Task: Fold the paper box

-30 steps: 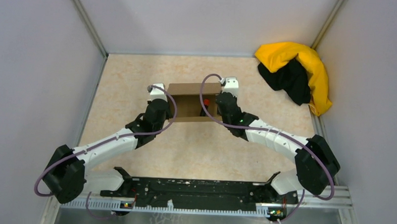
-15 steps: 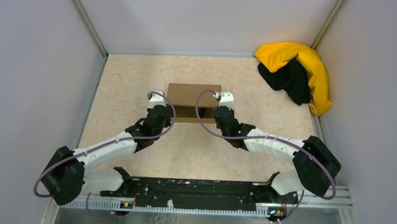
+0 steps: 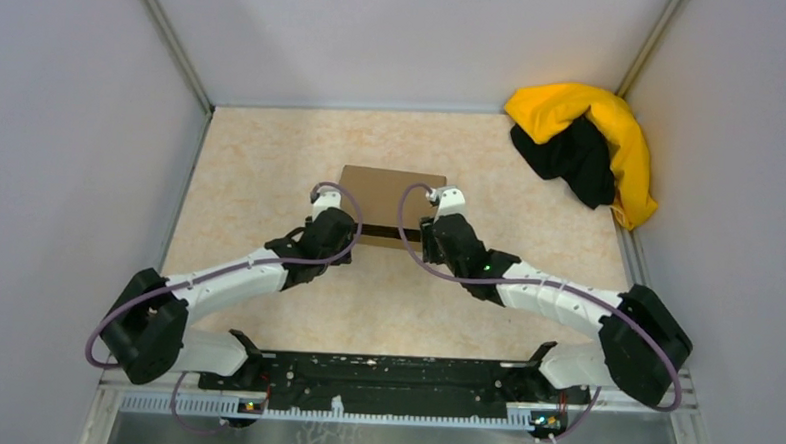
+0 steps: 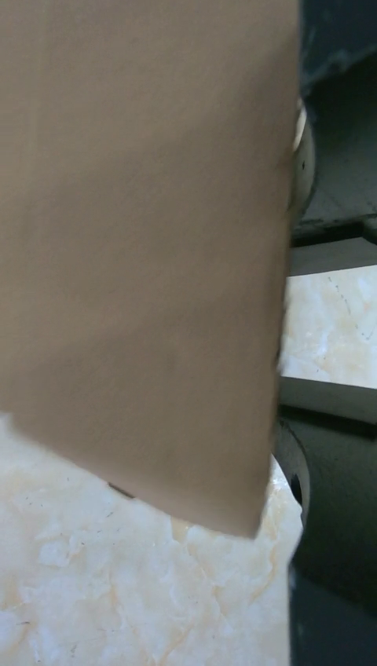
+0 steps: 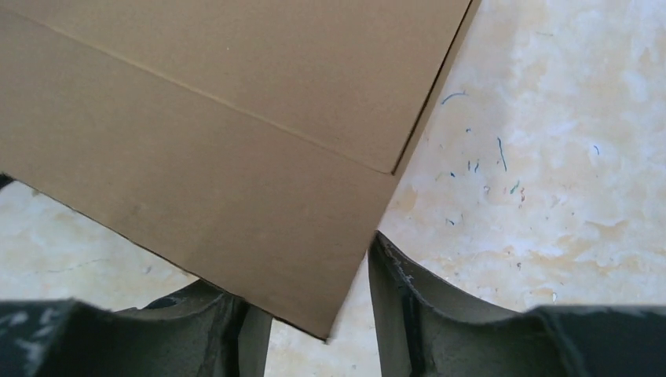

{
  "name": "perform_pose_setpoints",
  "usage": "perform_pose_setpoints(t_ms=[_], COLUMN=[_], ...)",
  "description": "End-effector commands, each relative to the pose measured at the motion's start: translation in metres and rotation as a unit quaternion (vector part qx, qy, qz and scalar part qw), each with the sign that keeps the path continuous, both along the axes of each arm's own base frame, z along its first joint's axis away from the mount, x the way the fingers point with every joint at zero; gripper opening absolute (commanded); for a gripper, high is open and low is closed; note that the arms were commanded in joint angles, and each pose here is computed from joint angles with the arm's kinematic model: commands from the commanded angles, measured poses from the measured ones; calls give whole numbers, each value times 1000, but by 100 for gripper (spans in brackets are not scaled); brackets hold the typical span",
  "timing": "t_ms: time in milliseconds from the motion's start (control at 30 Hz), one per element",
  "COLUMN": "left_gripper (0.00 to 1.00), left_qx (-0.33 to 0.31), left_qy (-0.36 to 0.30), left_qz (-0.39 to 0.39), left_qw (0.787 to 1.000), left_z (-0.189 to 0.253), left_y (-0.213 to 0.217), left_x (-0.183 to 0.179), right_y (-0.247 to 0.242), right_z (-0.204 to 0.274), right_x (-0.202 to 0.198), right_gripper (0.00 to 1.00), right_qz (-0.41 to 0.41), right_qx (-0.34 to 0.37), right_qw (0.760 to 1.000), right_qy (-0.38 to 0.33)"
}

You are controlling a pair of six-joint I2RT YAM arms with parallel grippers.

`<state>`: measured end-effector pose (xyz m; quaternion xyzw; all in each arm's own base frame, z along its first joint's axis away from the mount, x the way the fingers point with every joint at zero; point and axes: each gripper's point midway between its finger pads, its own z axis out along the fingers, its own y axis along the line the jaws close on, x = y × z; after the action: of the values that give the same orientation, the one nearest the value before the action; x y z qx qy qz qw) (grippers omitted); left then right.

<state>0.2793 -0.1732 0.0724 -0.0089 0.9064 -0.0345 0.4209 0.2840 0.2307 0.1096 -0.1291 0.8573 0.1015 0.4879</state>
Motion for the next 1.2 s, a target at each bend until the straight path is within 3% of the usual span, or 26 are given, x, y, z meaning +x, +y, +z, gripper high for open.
perform_pose_setpoints(t_ms=[0,233,567,667,733,833,967,1033,1167], left_gripper=[55,57,54,44,42,50,59,51,22], left_qx=[-20,-36,-56,-78,-104,-136,-90,-74,-83], left_qy=[8,12,21,27,11,-50,-117,-116,-73], left_qz=[-14,-22,-29,-37,-41,-59,-49,-58,-70], left_qw=[1000,999,998,996,994,988,988,989,991], left_z=[21,40,65,82,102,142,188,190,156], left_y=[-8,-7,2,3,2,-4,-12,-22,-30], left_x=[-7,-16,-36,-49,-55,-46,-1,27,74], right_y=[7,-10,-17,-11,-2,14,33,39,39], right_z=[41,63,116,127,137,135,125,118,100], right_x=[0,-7,-4,7,18,38,59,66,72], right_gripper=[47,58,62,62,61,51,35,32,32], right_qz=[33,36,33,38,51,64,78,81,77], right_qx=[65,75,116,121,122,95,66,56,45], right_qw=[997,996,991,991,990,993,995,995,995], right_qy=[-20,-20,-53,-51,-46,-24,1,13,34])
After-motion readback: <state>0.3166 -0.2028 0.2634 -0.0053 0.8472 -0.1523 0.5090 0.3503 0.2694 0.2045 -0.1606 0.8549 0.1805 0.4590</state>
